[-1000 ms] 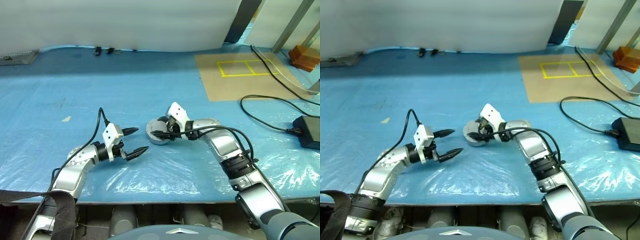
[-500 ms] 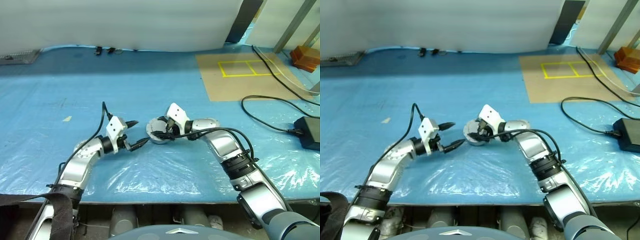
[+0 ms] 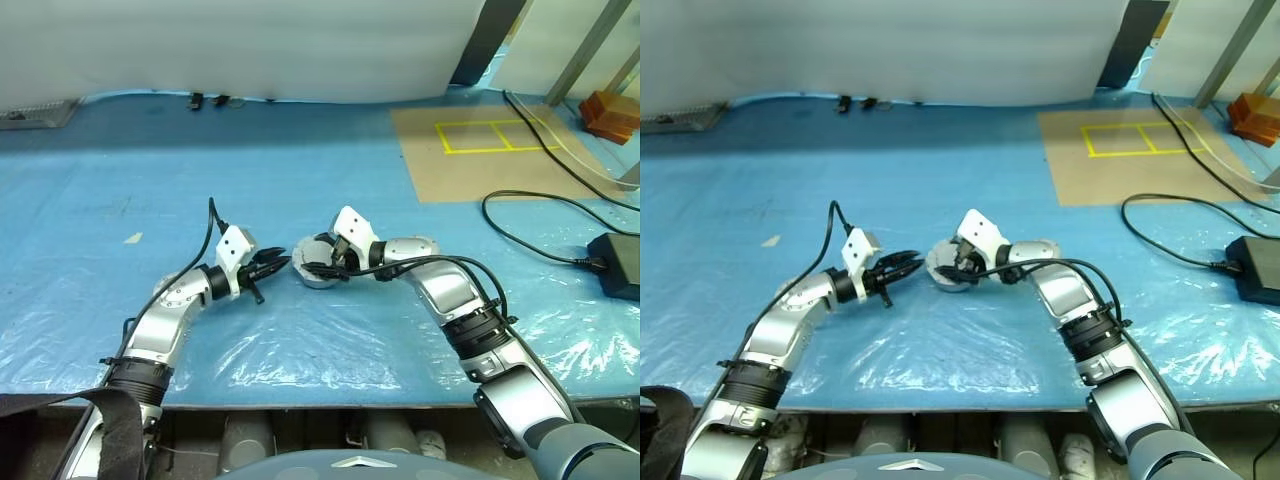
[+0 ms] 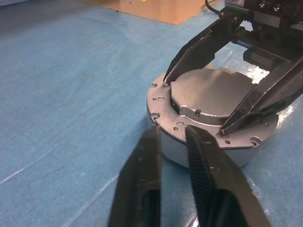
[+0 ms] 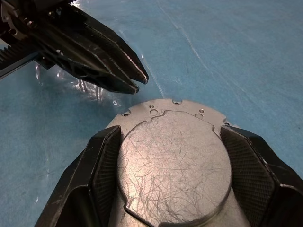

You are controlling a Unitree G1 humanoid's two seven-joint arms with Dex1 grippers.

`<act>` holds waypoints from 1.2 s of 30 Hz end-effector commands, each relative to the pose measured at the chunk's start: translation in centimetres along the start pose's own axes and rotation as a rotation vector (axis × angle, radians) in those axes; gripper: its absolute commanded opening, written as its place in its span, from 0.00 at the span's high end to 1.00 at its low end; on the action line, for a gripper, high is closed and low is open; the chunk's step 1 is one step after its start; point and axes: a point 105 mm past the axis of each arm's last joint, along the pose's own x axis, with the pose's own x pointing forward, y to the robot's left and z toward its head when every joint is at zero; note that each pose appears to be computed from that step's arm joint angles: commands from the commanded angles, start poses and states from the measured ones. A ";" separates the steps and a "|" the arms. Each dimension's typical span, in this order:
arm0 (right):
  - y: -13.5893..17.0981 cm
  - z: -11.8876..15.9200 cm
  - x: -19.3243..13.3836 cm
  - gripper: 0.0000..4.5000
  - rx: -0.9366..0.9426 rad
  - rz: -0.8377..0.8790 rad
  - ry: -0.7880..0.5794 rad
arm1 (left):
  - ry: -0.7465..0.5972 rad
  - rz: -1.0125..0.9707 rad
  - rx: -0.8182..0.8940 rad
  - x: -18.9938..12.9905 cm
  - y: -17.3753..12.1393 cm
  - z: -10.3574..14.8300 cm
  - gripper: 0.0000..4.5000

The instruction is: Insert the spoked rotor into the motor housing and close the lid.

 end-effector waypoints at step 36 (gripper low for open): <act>-0.7 -3.4 -0.4 0.34 0.101 -0.075 0.094 | 0.146 -0.117 0.112 2.4 -1.1 -1.6 0.99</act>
